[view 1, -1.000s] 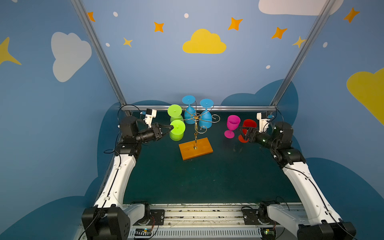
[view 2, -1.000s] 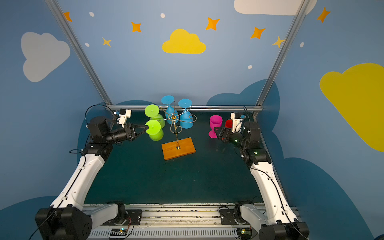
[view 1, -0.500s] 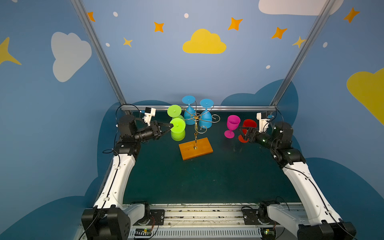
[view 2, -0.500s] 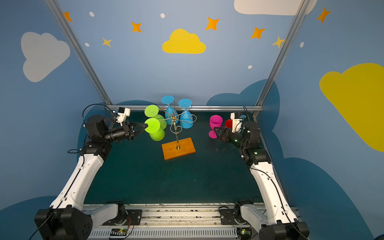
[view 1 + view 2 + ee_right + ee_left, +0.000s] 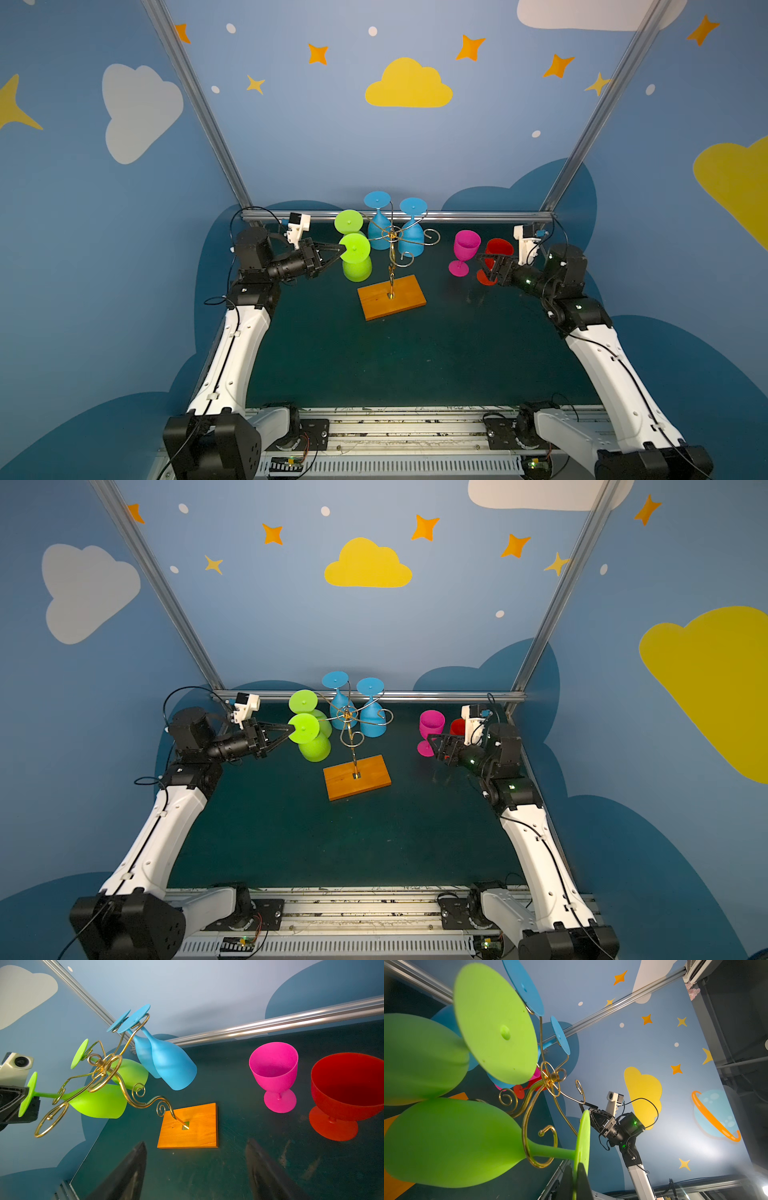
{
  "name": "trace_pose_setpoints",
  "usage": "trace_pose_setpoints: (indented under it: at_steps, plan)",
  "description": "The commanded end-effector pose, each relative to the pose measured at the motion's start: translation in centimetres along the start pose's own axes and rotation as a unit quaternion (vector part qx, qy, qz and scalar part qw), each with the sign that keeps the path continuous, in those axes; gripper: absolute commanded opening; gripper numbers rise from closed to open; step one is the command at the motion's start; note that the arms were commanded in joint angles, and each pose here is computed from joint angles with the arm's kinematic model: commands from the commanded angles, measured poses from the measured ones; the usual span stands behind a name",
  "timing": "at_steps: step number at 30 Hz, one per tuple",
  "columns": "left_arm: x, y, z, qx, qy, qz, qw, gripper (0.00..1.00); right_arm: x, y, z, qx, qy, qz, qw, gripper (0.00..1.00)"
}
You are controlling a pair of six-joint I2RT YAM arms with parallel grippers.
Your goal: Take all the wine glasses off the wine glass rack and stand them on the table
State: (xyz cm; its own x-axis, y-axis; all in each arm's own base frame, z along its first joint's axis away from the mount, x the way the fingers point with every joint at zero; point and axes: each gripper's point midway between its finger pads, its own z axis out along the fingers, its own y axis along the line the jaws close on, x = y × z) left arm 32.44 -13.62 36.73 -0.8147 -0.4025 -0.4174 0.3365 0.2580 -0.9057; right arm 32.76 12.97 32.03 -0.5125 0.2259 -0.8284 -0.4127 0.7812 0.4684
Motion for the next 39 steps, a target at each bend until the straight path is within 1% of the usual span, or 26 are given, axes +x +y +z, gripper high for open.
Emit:
trace_pose_setpoints:
  at_steps: [1, 14, 20, 25, 32, 39]
  plan:
    - [-1.2, -1.1, -0.1, 0.005, -0.013, 0.019, 1.000, 0.03, 0.2, 0.4, -0.5, -0.003, -0.003, -0.001, 1.000, 0.74]
    - [-2.5, -1.2, 0.7, 0.016, -0.024, 0.020, 0.999, 0.03, 0.2, 0.4, -0.7, -0.001, -0.004, -0.003, 1.000, 0.74]
    - [-2.8, -1.3, 1.6, 0.022, -0.020, 0.020, 0.999, 0.03, 0.2, 0.4, -0.8, 0.000, -0.004, -0.004, 1.000, 0.74]
    - [-2.7, -1.5, 2.8, 0.033, -0.004, 0.018, 0.999, 0.03, 0.3, 0.4, -0.8, 0.003, -0.004, -0.006, 1.000, 0.74]
    - [-1.8, -1.9, 3.9, 0.047, 0.022, 0.018, 0.998, 0.03, 0.4, 0.3, -0.9, 0.006, -0.003, -0.008, 1.000, 0.75]
    - [0.3, -2.2, 3.6, 0.050, 0.051, 0.017, 0.997, 0.03, 0.5, 0.3, -1.0, 0.007, -0.002, -0.009, 1.000, 0.75]
